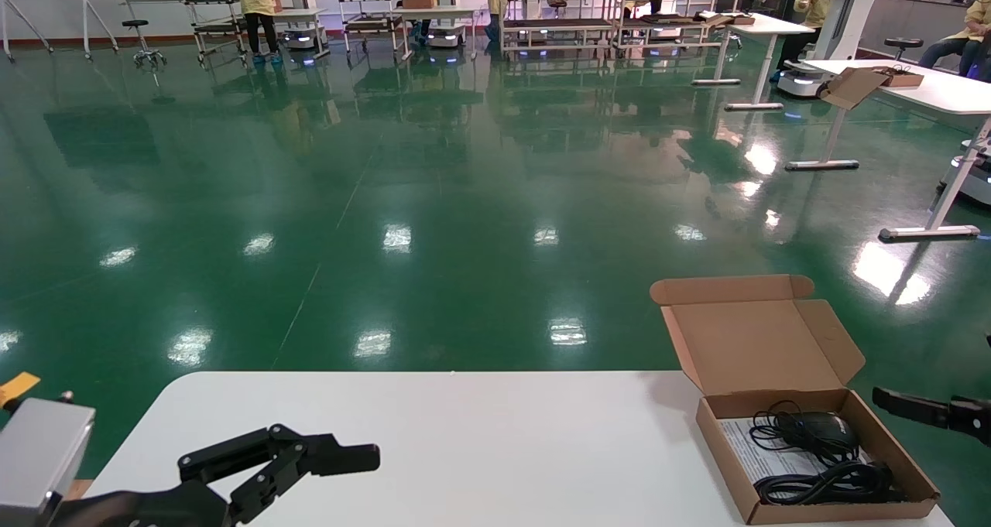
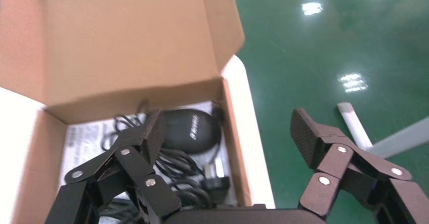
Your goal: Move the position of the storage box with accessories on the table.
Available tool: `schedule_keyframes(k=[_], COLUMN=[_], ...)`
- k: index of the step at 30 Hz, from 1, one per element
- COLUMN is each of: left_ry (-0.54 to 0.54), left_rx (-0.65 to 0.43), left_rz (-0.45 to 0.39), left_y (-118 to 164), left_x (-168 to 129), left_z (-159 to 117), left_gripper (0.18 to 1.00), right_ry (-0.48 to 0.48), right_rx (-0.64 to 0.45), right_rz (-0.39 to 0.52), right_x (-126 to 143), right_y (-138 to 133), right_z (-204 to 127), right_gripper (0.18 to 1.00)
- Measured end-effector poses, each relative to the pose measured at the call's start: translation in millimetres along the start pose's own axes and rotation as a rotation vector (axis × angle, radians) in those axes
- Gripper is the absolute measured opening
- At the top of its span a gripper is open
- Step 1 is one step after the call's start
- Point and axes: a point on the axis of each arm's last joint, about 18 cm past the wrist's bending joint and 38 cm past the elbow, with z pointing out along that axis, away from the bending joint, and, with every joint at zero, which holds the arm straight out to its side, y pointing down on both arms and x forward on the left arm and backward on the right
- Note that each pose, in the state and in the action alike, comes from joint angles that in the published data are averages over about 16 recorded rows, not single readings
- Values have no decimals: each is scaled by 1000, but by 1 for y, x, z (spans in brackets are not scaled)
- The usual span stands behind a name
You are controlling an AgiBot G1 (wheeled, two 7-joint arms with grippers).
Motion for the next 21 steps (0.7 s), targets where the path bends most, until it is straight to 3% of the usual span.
schedule_keyframes(k=[10, 21], left_ry=[0, 0], left_rx=[0, 0], left_rz=[0, 0], left_y=[0, 0], left_x=[0, 0], left_z=[0, 0], left_gripper=[1000, 1000], right_ry=[-155, -454], right_rx=[39, 57], right_rz=[80, 208], right_x=[-21, -63], right_y=[-31, -61], right_z=[-18, -50], right_gripper=[964, 999])
